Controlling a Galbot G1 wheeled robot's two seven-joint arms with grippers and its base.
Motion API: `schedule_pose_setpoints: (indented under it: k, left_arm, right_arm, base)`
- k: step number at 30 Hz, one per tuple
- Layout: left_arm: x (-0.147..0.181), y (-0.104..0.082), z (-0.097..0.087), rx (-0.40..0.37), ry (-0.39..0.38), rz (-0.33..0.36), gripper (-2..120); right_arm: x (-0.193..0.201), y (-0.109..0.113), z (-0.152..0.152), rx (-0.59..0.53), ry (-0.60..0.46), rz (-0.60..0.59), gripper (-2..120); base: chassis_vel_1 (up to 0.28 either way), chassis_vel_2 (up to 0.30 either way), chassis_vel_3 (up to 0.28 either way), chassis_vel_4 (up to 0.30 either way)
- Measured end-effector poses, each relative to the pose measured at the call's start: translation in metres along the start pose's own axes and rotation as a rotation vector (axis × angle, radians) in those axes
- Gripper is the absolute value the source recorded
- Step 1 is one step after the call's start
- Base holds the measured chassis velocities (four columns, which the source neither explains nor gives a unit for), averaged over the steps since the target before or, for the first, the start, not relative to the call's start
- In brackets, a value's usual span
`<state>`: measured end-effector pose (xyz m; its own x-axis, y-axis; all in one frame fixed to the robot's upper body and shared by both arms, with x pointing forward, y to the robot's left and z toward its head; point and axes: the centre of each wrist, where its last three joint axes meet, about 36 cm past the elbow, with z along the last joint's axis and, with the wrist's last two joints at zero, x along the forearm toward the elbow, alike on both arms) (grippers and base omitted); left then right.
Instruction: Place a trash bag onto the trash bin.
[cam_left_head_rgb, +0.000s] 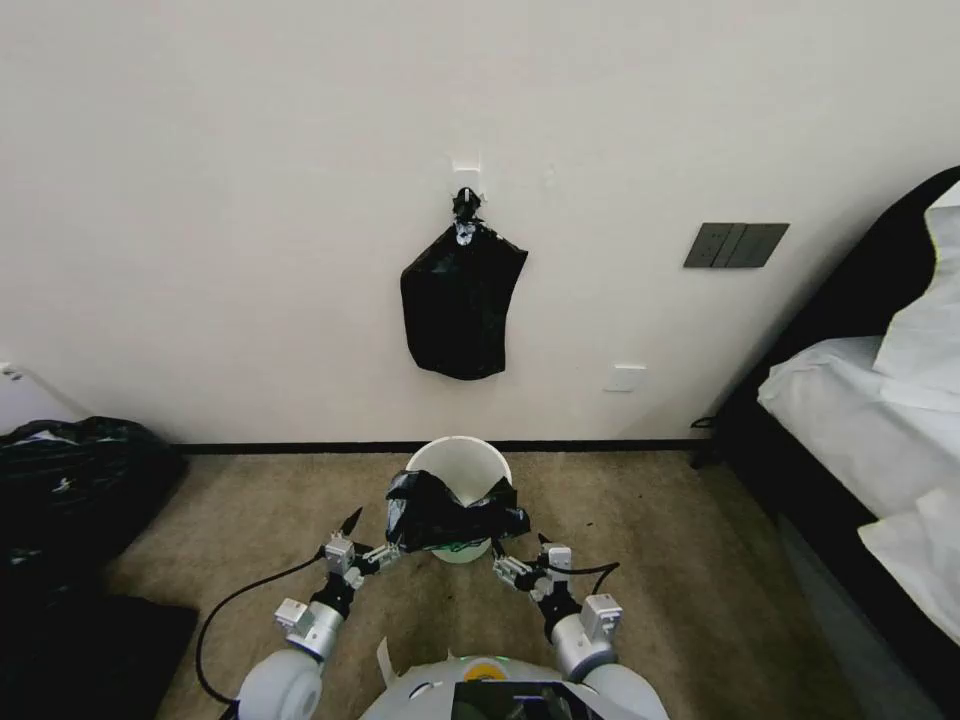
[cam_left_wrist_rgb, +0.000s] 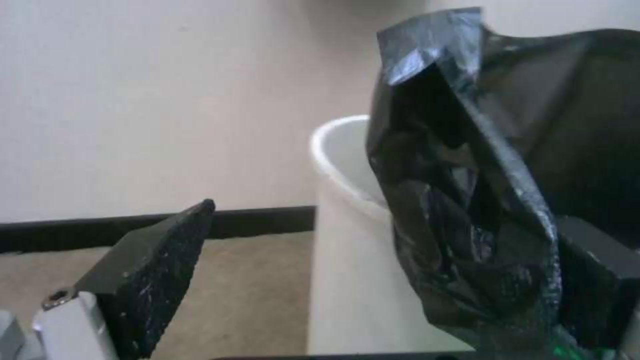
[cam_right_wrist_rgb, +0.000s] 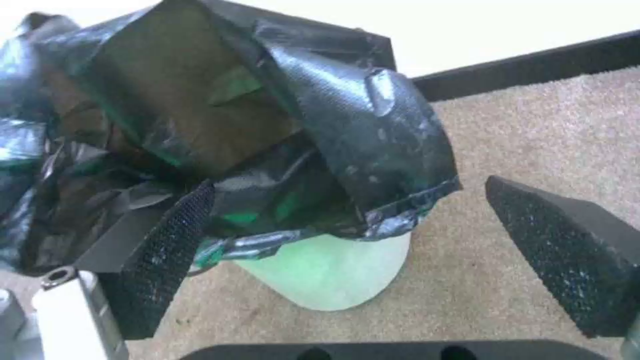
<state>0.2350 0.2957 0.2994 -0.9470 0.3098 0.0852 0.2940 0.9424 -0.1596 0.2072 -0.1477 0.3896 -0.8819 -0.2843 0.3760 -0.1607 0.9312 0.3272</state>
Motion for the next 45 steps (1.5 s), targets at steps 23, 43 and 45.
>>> schedule_pose_setpoints:
  k: [23, 43, 45]
  left_arm:
    - [-0.027, 0.104, -0.003, -0.238, -0.155, 0.558, 100]
    - [0.007, 0.067, -0.058, -0.307, -0.360, 0.049, 100]
    - [0.011, 0.052, -0.064, -0.334, -0.338, -0.089, 100]
  right_arm:
    - [0.002, 0.004, -0.003, 0.026, -0.030, -0.028, 100]
    - [0.019, -0.029, -0.078, 0.177, -0.174, -0.165, 100]
    - [0.003, -0.040, -0.116, 0.174, -0.146, -0.210, 100]
  base:
    - [0.000, 0.000, 0.000, 0.000]
    - [0.000, 0.000, 0.000, 0.000]
    - [0.000, 0.000, 0.000, 0.000]
